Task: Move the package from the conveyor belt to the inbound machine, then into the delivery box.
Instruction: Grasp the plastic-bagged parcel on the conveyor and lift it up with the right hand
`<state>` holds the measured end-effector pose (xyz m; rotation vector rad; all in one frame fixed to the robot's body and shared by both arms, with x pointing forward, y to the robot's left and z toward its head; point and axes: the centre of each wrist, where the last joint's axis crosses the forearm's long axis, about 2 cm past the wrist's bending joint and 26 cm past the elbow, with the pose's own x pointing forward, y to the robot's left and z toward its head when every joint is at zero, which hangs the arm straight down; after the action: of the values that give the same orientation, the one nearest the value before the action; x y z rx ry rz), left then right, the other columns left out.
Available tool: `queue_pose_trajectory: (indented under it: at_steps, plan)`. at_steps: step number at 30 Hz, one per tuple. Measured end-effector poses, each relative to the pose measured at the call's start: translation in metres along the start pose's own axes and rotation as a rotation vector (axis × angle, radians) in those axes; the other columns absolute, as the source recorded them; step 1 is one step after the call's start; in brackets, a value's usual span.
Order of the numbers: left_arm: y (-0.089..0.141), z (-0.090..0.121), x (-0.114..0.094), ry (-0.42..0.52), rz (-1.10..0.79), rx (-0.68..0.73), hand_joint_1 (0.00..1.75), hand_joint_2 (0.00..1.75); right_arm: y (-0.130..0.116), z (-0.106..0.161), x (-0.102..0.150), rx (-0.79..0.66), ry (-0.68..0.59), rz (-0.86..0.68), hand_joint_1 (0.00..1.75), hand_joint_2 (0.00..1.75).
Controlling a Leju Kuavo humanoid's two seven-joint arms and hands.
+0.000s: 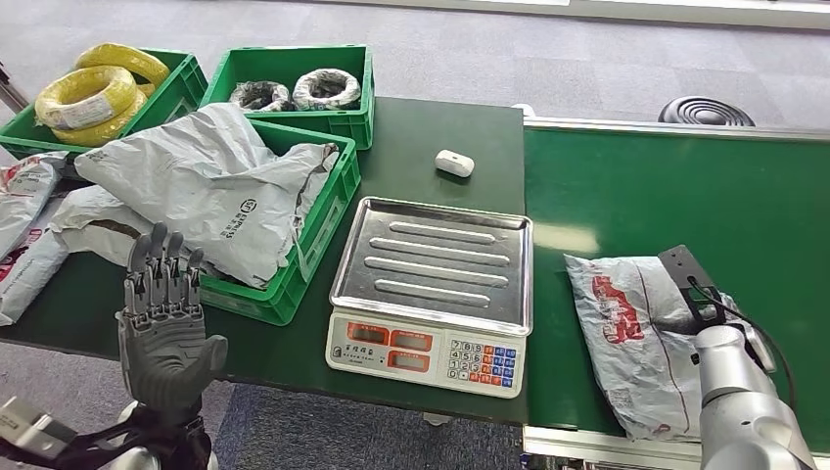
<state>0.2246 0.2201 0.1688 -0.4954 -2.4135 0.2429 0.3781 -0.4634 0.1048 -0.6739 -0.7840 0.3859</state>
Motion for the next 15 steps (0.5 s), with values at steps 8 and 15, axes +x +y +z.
queue_pose_trajectory:
  at_steps: [8, 15]
  plan:
    - [0.0033, -0.0001, -0.0027, 0.008, -0.005, 0.0, 0.0, 1.75, 0.0035, -0.0004, -0.0017, 0.049, -0.001, -0.019, 0.0, 1.75]
    - [0.006, 0.0003, -0.0035, 0.013, -0.014, 0.001, 0.0, 1.75, 0.0105, 0.0001, -0.0015, 0.121, -0.035, -0.034, 0.0, 1.75]
